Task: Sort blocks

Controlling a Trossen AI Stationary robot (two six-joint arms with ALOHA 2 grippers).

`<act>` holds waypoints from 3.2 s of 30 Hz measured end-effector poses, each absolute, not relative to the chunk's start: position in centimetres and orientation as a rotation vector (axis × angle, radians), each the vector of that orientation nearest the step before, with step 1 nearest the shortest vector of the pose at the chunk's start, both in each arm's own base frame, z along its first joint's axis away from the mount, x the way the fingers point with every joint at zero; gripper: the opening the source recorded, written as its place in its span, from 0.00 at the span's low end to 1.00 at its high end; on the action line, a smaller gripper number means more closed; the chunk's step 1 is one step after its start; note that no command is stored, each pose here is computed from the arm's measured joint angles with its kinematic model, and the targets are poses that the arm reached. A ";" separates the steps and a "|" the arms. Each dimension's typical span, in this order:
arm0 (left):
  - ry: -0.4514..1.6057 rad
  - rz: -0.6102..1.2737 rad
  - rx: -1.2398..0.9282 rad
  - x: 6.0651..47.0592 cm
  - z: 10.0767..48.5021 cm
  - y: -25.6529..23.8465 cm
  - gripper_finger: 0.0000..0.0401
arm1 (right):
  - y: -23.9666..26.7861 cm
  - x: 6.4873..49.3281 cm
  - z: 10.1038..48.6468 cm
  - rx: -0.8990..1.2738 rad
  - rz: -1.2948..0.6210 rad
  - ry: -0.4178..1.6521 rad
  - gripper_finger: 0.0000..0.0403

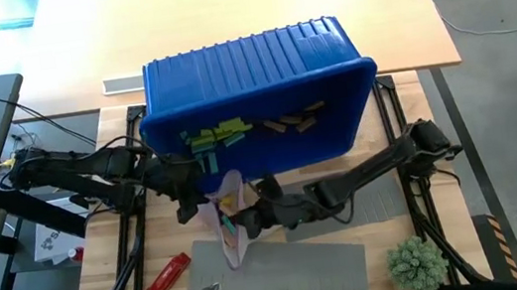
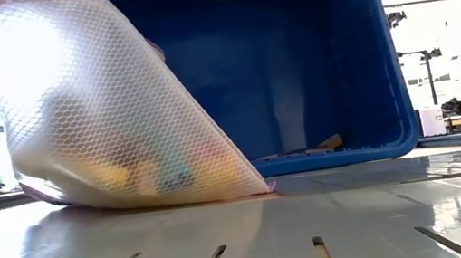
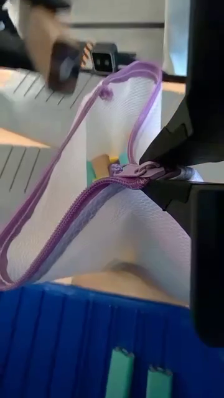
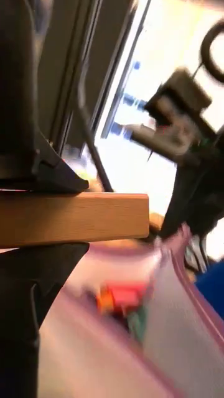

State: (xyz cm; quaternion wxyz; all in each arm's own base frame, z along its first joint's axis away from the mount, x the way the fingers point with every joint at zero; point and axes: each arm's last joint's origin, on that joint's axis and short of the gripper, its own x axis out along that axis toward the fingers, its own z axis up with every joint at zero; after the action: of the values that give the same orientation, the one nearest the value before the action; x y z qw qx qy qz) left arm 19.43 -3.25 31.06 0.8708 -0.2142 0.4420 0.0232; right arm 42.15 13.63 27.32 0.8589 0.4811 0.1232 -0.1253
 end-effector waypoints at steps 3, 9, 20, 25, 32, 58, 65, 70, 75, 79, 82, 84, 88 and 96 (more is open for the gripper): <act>0.924 0.023 -0.448 19.5 31.1 -3.2 0.00 | 14.2 42.9 26.8 1.103 -0.236 0.190 0.22; 0.900 -0.070 -0.437 19.5 31.5 -3.7 0.00 | 14.1 44.3 27.0 1.098 -0.310 0.124 0.22; 0.837 -0.187 -0.469 18.8 32.5 -4.7 0.00 | 14.0 45.2 26.7 0.908 -0.388 0.188 0.22; 0.784 -0.161 -0.493 17.8 33.4 -4.4 0.00 | 16.2 44.1 26.0 0.810 -0.367 0.292 0.22; 0.714 -0.177 -0.496 16.8 34.3 -4.2 0.00 | 16.2 42.6 24.1 0.777 -0.498 0.470 0.28; 0.818 -0.170 -0.609 17.3 33.4 -6.4 0.00 | 2.0 35.2 32.1 0.393 -0.459 0.773 0.53; 0.902 -0.134 -0.653 18.5 32.2 -7.5 0.00 | -3.8 34.9 23.3 0.423 -0.639 0.728 0.53; 0.941 -0.098 -0.689 19.3 31.5 -7.8 0.00 | -7.9 34.4 18.0 0.344 -0.693 0.706 0.53; 0.969 -0.062 -0.721 20.1 30.9 -7.6 0.00 | -11.3 34.4 14.8 0.265 -0.755 0.775 0.53; 0.977 -0.029 -0.739 20.5 30.7 -7.2 0.00 | -13.5 34.1 14.0 0.275 -0.782 0.794 0.53; 0.973 -0.009 -0.748 20.7 30.6 -7.0 0.00 | -14.7 33.9 13.0 0.295 -0.716 0.833 0.53; 0.971 -0.001 -0.752 20.8 30.6 -6.8 0.00 | -15.3 33.8 12.1 0.332 -0.670 0.857 0.53; 0.962 0.022 -0.764 21.0 30.5 -6.3 0.00 | -15.6 33.6 11.2 0.416 -0.574 0.891 0.53; 0.948 0.053 -0.778 21.2 30.5 -5.6 0.00 | -13.5 34.6 11.8 0.331 -0.569 0.867 0.53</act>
State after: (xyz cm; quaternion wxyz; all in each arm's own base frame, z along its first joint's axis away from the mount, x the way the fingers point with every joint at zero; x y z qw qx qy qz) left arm 21.20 -5.56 30.52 0.8174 -0.3651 0.4448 0.0247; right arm 34.59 -13.50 11.85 0.8554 0.1574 0.4126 -0.2707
